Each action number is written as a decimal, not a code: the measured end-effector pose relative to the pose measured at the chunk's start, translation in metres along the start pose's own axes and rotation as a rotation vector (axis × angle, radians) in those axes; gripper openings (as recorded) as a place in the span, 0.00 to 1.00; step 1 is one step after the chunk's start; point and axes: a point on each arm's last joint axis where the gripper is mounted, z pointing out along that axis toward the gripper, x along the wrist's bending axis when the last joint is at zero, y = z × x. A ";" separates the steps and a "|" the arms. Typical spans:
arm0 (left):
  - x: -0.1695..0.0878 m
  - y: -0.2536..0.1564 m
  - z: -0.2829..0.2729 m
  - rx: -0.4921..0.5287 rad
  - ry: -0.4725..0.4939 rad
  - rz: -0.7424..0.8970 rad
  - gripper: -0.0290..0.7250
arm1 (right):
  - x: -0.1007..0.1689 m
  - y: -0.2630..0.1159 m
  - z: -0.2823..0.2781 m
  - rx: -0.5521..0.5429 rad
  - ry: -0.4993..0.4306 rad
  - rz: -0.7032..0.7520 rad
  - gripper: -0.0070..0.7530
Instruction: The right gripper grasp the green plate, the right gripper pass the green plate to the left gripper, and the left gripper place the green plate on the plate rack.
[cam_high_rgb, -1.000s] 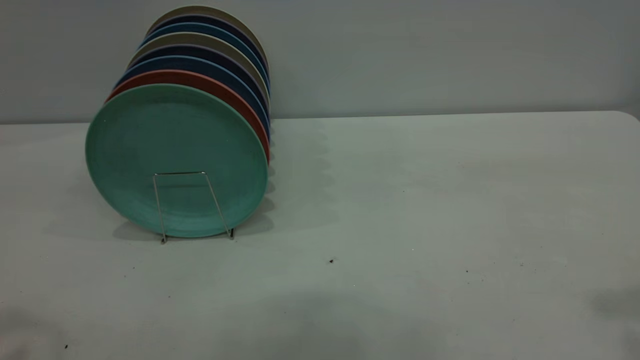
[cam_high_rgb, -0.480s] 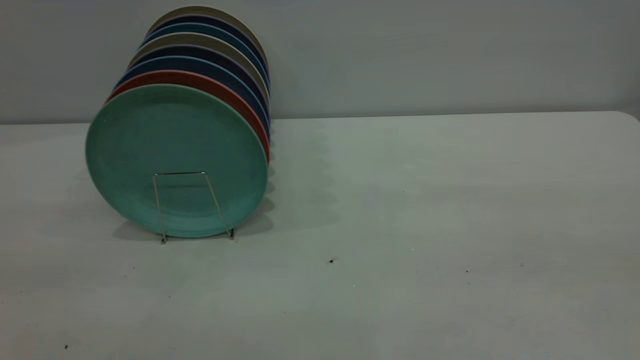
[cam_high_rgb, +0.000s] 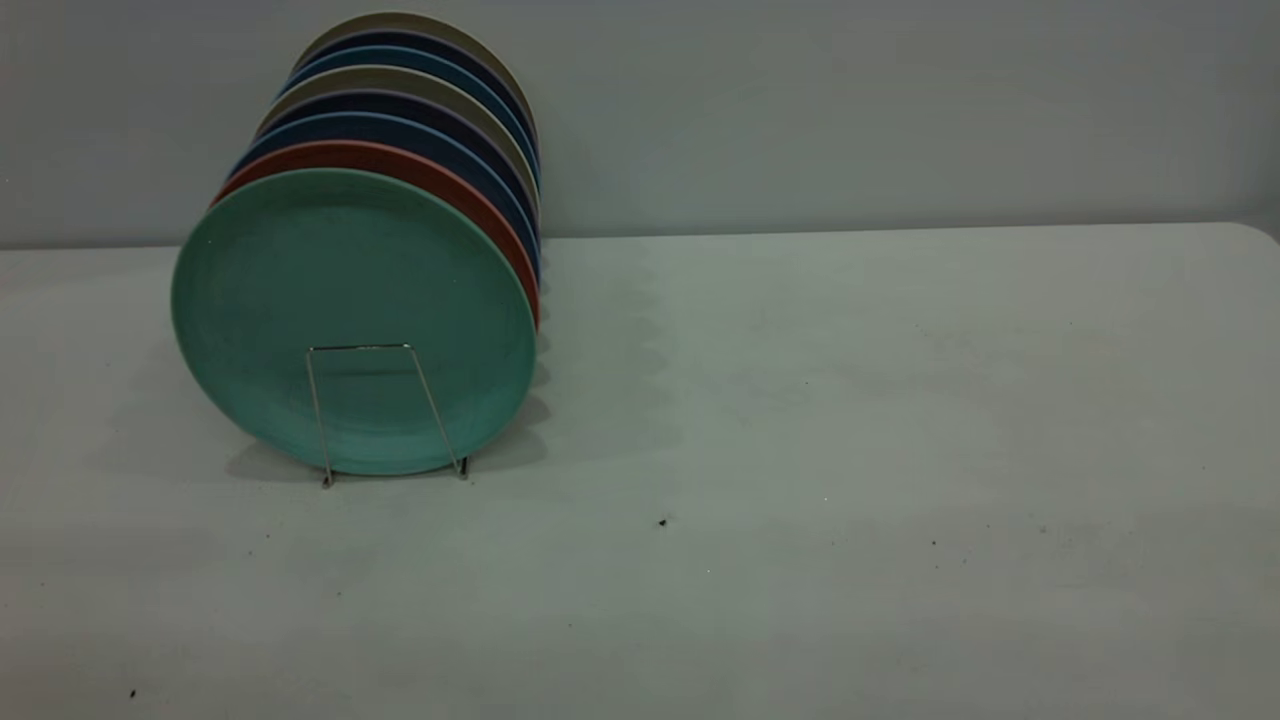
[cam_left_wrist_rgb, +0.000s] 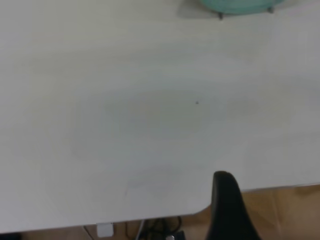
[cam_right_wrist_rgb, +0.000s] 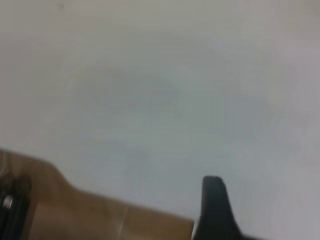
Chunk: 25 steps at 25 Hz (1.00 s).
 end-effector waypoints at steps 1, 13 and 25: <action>0.000 -0.003 -0.002 -0.017 0.010 -0.001 0.66 | 0.001 -0.001 -0.002 -0.025 -0.005 -0.003 0.71; 0.001 -0.013 -0.009 -0.091 -0.026 0.049 0.66 | 0.002 -0.006 -0.008 -0.076 0.001 -0.031 0.71; 0.001 -0.013 -0.009 -0.091 -0.031 0.052 0.66 | 0.002 -0.006 -0.008 -0.076 0.001 -0.031 0.71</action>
